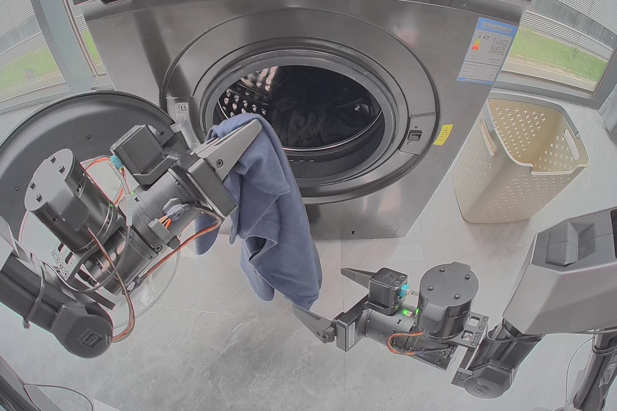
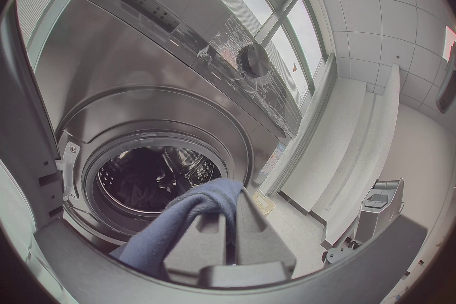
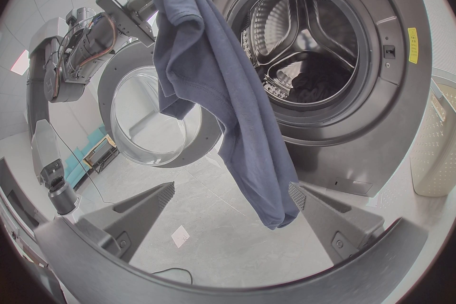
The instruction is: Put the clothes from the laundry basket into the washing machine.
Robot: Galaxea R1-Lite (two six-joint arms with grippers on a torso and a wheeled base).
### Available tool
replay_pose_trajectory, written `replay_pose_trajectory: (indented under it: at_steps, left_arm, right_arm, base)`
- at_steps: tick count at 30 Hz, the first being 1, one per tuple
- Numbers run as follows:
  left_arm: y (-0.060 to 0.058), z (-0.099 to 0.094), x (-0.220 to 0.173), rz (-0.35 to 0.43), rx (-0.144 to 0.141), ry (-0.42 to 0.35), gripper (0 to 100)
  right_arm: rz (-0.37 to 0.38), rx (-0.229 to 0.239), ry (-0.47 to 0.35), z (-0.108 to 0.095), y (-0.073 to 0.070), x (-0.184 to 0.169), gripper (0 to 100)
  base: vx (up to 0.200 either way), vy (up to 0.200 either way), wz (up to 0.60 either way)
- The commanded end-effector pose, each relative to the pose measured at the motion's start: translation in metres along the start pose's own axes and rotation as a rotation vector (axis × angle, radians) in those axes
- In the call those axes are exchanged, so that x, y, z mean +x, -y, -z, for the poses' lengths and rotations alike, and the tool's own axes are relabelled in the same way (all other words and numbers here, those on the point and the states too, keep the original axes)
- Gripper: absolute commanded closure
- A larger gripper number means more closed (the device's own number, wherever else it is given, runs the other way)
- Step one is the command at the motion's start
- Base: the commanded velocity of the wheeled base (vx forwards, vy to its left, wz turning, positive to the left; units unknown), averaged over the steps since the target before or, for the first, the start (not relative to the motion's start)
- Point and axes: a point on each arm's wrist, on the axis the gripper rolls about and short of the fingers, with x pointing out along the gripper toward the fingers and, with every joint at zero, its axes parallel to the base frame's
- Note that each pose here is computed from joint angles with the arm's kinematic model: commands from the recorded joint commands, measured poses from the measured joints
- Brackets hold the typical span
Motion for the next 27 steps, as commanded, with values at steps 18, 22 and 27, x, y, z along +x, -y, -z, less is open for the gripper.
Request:
replay_pose_trajectory:
  at_steps: [18,22,27]
  left_arm:
    - [-0.002,-0.001,0.009,-0.031,0.002,0.034,100]
    - [-0.002,-0.002,0.009,-0.032,0.003,0.034,100]
    - [-0.002,-0.001,0.009,-0.031,0.002,0.032,100]
  right_arm:
    - [-0.096,0.003,0.072,0.02,-0.033,0.066,0]
    - [-0.088,0.014,0.052,0.021,-0.031,0.079,0]
    - [-0.058,0.043,0.032,0.02,-0.022,0.1,0]
  base:
    - [0.0,0.0,0.0]
    - [0.0,0.0,0.0]
    - [0.0,0.0,0.0]
